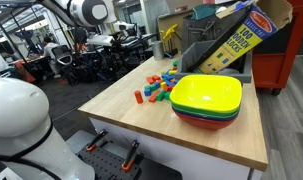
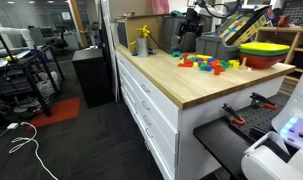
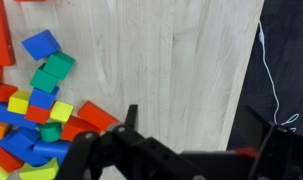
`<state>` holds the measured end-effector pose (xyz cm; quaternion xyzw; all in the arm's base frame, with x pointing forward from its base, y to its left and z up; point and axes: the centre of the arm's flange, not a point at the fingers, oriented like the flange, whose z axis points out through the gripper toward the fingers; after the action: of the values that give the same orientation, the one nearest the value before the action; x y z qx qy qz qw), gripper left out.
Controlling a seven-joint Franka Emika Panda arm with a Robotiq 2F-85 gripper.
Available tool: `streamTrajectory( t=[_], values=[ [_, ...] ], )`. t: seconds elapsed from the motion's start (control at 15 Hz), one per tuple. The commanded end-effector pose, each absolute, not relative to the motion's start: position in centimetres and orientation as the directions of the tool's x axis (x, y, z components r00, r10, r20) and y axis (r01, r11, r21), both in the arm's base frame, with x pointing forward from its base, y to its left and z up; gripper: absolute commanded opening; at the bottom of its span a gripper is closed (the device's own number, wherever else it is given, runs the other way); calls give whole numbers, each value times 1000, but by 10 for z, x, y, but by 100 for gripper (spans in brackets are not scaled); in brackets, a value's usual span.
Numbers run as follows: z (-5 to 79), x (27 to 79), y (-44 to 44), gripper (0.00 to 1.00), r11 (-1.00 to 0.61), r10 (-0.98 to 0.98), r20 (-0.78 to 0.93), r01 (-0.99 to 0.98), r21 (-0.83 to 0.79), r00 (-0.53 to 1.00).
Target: Move the blue and green cubes forward, then stack them
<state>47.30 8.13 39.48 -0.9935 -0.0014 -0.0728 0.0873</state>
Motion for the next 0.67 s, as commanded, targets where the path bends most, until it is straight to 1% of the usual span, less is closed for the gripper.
streamTrajectory(
  t=[0.0, 0.27, 0.6],
  values=[
    [380, 504, 60, 100, -989, -8, 135, 13, -151, 991],
    [352, 507, 37, 100, -993, 20, 83, 29, -111, 996],
    [320, 500, 8, 100, -993, -63, 24, -61, -99, 998]
  ],
)
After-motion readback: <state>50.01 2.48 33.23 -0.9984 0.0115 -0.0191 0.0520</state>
